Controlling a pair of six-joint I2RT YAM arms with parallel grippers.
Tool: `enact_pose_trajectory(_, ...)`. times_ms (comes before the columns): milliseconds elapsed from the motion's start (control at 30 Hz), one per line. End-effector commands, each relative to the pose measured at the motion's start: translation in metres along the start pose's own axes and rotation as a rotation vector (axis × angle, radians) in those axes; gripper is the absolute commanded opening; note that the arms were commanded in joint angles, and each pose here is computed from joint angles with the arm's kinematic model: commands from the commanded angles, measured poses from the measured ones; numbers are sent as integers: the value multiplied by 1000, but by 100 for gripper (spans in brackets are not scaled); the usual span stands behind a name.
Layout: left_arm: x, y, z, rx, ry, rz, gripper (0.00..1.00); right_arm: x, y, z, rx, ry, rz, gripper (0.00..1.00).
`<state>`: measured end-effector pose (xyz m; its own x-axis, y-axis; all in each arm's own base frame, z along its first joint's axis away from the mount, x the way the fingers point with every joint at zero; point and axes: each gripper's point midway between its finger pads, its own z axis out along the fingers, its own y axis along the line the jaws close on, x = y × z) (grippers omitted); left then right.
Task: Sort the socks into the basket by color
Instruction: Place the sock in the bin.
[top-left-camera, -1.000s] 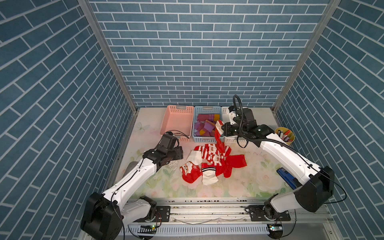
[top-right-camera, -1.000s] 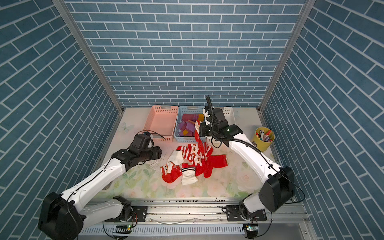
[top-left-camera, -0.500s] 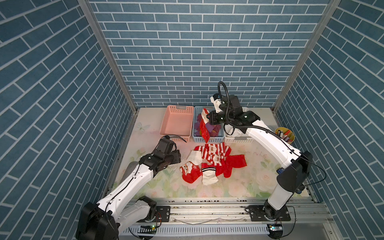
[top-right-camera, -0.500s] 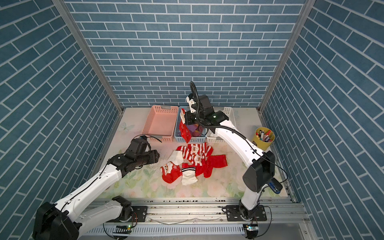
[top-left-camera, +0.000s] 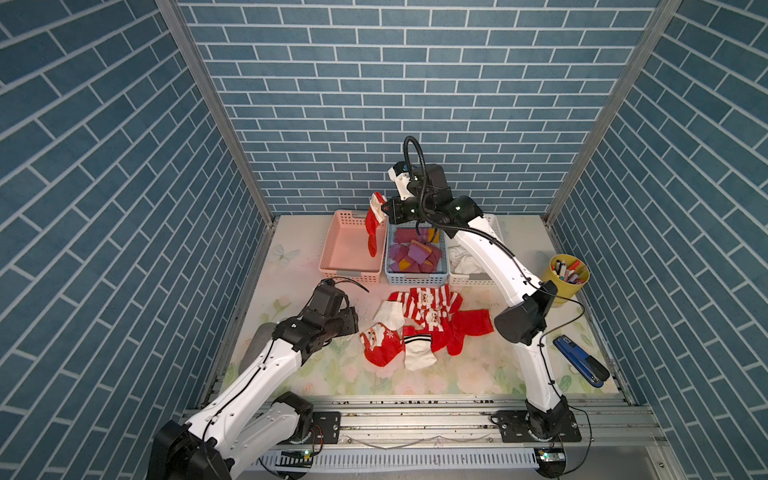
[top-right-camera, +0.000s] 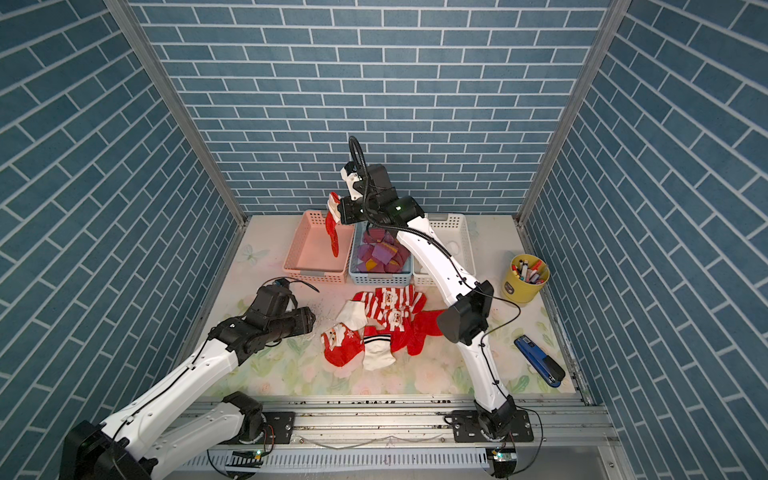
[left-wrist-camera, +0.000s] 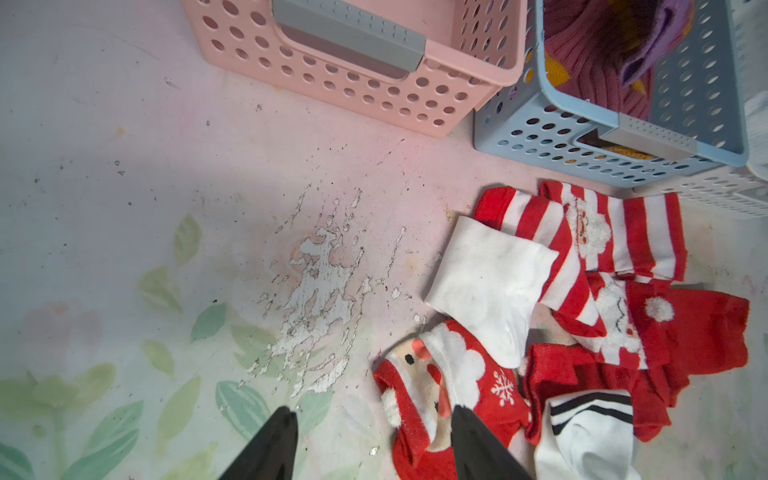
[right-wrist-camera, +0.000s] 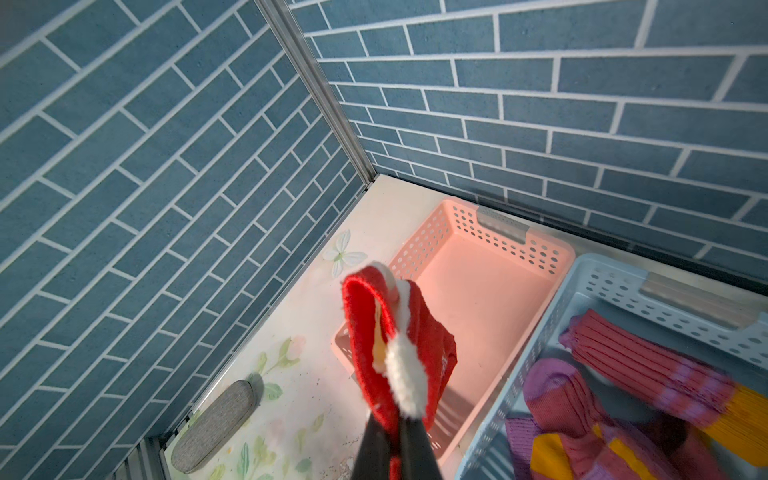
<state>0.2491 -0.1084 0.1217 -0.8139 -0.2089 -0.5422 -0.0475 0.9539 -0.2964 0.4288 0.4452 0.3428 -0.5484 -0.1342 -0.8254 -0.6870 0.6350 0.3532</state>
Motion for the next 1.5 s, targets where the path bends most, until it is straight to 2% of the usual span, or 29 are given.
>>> enact_pose_trajectory(0,8,9,-1,-24,14,-11,66,24,3,23,-46,79,4,0)
enact_pose_trajectory(333,8,9,-3,-22,10,-12,66,46,2,65,-126,100,24,1)
enact_pose_trajectory(400,8,9,-3,-21,8,-13,66,52,1,70,-136,109,29,7)
enact_pose_trajectory(500,8,9,-2,-20,9,-17,66,56,-1,75,-134,118,32,26)
enact_pose_trajectory(600,8,9,-3,-21,9,-17,67,57,-4,73,-113,124,29,34)
enact_pose_trajectory(700,8,9,-3,-23,11,-16,67,54,-7,68,-83,119,15,39)
enact_pose_trajectory(867,9,12,-3,-31,9,-17,68,53,-12,50,-26,134,-15,39)
enact_pose_trajectory(1067,10,8,0,-12,16,-6,69,74,-25,28,58,169,-28,40)
enact_pose_trajectory(1100,10,6,1,-1,21,-1,69,68,-22,14,66,152,-34,40)
enact_pose_trajectory(1467,22,-11,16,97,73,-18,68,148,-57,-44,240,238,25,41)
